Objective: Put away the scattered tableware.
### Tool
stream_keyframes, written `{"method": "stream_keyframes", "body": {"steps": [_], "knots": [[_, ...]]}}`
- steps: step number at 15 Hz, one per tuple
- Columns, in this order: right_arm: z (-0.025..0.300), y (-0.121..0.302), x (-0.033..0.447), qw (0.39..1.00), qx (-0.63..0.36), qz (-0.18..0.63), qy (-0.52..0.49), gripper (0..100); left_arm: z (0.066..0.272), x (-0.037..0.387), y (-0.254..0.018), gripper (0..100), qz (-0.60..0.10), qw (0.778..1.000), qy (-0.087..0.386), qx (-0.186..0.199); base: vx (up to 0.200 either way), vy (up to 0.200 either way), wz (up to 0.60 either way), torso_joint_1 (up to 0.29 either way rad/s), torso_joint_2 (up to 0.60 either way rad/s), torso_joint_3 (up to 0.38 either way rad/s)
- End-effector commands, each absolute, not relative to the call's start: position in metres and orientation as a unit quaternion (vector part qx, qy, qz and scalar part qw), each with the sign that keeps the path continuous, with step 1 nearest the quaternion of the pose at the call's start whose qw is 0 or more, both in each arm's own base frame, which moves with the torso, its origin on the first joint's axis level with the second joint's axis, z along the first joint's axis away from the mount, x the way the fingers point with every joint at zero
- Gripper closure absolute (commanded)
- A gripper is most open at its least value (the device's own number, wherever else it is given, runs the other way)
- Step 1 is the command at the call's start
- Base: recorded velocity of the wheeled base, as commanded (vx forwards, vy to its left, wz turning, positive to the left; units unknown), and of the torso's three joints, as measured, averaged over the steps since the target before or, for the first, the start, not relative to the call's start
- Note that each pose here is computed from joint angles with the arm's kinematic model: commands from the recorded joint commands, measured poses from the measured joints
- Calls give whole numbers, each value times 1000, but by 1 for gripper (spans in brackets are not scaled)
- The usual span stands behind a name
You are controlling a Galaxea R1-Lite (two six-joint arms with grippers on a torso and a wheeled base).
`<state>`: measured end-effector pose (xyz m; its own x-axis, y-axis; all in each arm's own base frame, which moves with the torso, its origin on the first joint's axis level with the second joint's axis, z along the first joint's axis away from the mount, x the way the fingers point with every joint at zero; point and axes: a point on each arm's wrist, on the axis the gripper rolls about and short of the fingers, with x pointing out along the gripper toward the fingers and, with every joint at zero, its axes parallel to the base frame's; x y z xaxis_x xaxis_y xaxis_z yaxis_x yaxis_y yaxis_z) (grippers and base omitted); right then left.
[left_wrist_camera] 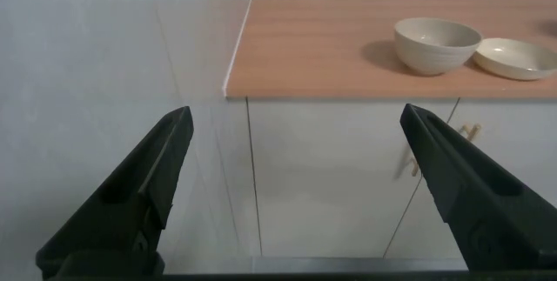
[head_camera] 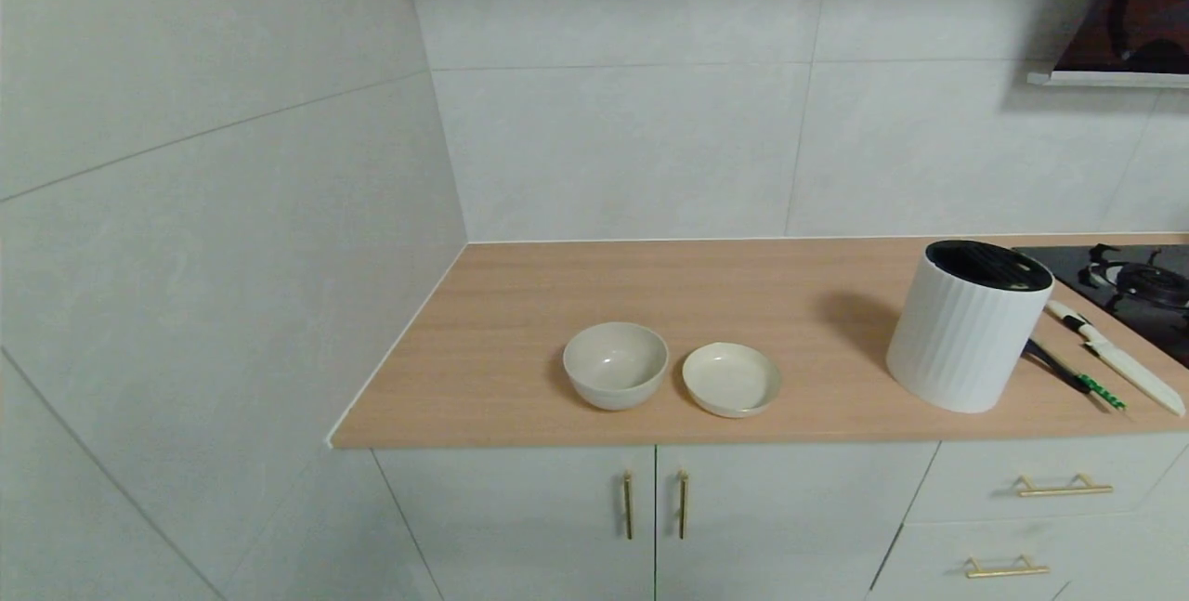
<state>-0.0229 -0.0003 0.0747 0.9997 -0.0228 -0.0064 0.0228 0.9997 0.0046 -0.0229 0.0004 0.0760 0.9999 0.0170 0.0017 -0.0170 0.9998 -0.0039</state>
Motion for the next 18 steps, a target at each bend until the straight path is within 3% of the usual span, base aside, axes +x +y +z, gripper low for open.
{"method": "stream_keyframes", "body": {"steps": [1, 10, 18], "knots": [[75, 0, -23, 1000, 2, -12, 4, 0, 76, -23, 0, 0, 8, 1000, 0, -2, 0, 0, 0, 0, 0, 0], [75, 0, -23, 1000, 3, -11, 4, 0, 76, -23, 0, 0, 8, 1000, 0, -2, 0, 0, 0, -5, 6, 4], [75, 0, -23, 1000, 3, -12, 4, 0, 76, -23, 0, 0, 8, 1000, 0, -2, 0, 0, 0, -216, 464, 242]]}}
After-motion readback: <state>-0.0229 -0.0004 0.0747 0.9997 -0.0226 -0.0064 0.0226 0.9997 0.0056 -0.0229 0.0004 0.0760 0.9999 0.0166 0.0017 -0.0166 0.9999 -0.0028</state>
